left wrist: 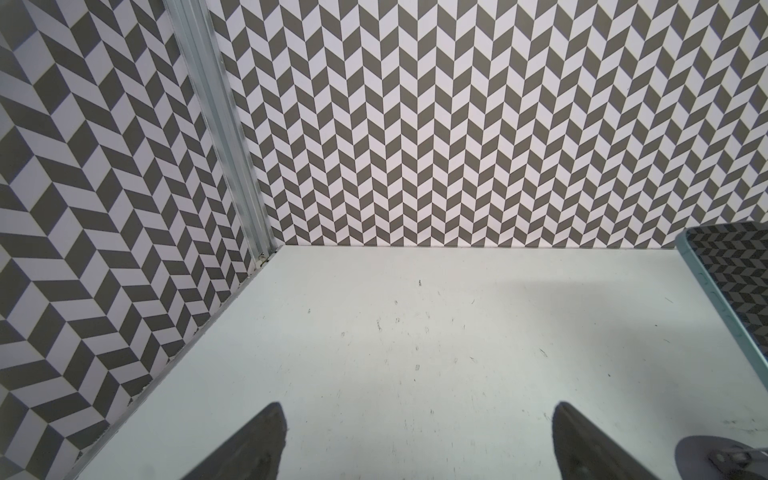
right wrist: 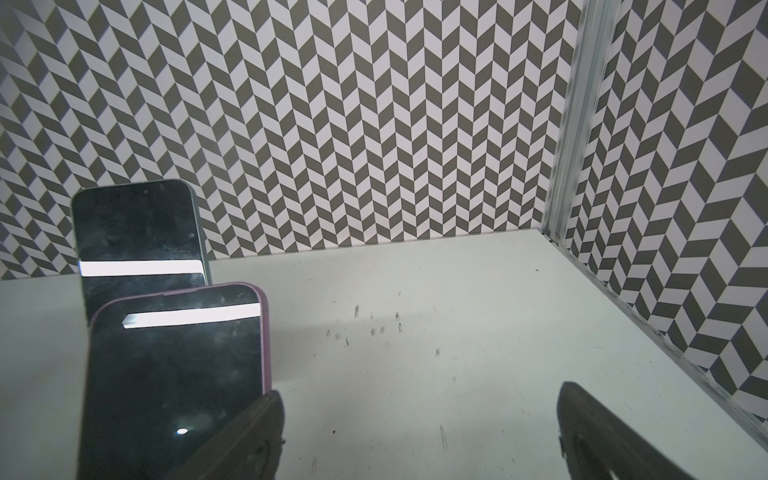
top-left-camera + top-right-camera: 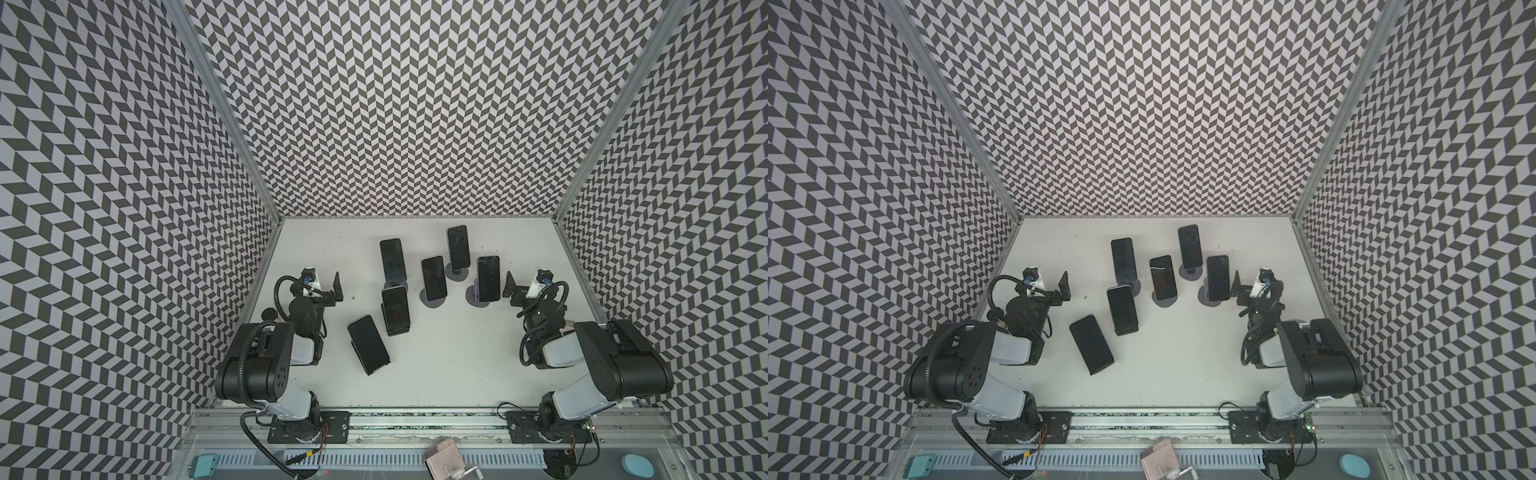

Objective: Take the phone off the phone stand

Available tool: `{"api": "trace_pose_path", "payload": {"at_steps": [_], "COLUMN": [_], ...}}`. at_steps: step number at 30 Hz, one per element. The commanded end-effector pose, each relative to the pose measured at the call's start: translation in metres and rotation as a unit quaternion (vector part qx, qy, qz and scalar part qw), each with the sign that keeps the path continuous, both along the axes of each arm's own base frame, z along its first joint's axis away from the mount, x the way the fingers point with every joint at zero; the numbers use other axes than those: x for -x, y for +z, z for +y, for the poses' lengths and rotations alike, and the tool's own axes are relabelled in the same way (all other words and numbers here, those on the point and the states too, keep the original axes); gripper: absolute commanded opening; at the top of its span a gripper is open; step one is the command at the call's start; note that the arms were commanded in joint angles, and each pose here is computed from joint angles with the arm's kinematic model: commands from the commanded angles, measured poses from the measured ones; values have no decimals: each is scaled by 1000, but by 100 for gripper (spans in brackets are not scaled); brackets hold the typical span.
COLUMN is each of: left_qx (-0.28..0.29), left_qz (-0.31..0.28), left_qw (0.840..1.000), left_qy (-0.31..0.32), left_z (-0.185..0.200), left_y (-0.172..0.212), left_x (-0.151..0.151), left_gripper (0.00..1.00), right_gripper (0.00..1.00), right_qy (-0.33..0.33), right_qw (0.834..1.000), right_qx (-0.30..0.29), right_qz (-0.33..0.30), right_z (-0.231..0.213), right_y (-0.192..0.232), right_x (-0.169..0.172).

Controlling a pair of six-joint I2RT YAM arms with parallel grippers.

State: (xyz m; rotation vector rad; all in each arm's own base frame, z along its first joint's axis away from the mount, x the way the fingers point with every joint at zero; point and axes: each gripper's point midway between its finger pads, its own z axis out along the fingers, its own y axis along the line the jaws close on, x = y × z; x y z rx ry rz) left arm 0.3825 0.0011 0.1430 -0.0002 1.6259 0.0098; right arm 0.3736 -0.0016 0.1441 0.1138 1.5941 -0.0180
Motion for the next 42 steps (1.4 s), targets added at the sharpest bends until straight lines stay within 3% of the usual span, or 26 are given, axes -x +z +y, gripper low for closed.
{"api": "trace_pose_path", "payload": {"at_steps": [1, 14, 17, 20, 30, 42], "left_qx": [0, 0, 2, 7, 28, 34], "left_qz": [-4, -3, -7, -13, -52, -47], "left_qw": [1000, 1000, 1000, 1000, 997, 995], "left_qy": [2, 3, 4, 18, 47, 75], "left_z": [0, 0, 0, 5, 19, 29], "left_y": [2, 2, 4, 7, 39, 82], "left_x": [-3, -3, -1, 1, 23, 11], "left_gripper": [100, 100, 94, 95, 98, 99], "right_gripper": [99, 99, 99, 100, 100, 99], "right_qy": [-3, -4, -3, -11, -45, -38], "right_qw": [1000, 1000, 1000, 999, 997, 998], "right_qx": [-2, -1, -3, -4, -28, -18], "right_qz": [-18, -15, -21, -35, -54, -52], "right_z": [-2, -2, -2, -5, -18, -15], "right_y": [9, 7, 11, 21, 41, 71], "right_x": [-2, -2, -1, 6, 24, 15]}}
